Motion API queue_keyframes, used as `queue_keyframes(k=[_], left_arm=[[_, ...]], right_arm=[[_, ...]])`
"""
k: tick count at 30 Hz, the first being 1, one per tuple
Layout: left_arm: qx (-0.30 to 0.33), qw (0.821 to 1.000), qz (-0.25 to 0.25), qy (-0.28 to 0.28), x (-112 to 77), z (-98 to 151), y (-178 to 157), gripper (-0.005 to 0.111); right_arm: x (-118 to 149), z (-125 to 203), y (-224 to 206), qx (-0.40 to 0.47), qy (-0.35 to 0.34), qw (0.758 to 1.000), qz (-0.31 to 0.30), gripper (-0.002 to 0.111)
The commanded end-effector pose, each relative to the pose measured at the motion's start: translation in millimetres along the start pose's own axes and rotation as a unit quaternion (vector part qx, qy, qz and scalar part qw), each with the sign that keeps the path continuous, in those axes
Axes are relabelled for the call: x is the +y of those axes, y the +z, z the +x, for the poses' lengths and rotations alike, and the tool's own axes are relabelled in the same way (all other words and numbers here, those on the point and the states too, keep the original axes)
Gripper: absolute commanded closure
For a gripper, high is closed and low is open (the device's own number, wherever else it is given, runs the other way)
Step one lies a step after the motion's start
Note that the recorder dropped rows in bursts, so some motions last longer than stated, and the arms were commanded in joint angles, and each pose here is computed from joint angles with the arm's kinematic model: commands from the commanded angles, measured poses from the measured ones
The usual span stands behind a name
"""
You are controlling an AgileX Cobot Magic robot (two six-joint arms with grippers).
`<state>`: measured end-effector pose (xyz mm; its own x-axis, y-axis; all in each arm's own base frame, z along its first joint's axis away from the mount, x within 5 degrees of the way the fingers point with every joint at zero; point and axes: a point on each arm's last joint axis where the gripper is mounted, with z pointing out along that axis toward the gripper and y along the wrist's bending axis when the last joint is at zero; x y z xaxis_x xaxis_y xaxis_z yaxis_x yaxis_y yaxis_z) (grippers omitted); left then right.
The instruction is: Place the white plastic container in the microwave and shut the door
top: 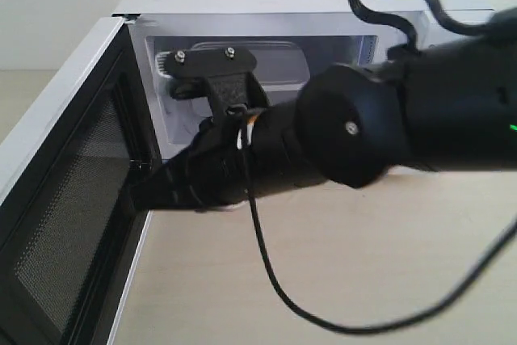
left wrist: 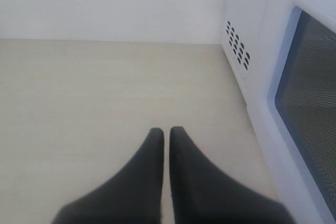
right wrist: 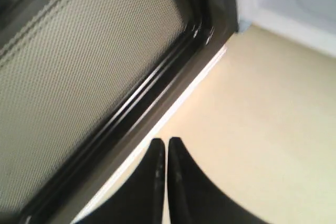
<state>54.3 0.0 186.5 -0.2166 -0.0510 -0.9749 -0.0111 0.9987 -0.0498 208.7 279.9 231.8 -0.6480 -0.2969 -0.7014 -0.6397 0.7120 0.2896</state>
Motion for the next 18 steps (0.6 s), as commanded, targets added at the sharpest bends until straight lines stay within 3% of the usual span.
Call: queue_keyframes(k=[1,4,9,11,18], left_arm=[[0.001,1.0,-0.001,-0.004,0.1,1,0,0.102],[0.001,1.0,-0.001,-0.004,0.1,1,0,0.102],[0.001,1.0,-0.001,-0.004,0.1,1,0,0.102],[0.001,1.0,-0.001,-0.004,0.1,1,0,0.102],[0.001,1.0,-0.001,-0.004,0.1,1,0,0.102]], right_arm=[[10,24,-35,-0.002,-0.014,1.0,-0.02,0.107],[14,42,-68,-0.01,-0.025,0.999,-0.039,0.107],[17,52,-119,0.015,-0.025,0.997,-0.067,0.107],[19,48,-136,-0.012,-0.028,0.996,-0.079,0.107],[19,45,-151,-0.04,-0.032,0.995,-0.087,0.107]])
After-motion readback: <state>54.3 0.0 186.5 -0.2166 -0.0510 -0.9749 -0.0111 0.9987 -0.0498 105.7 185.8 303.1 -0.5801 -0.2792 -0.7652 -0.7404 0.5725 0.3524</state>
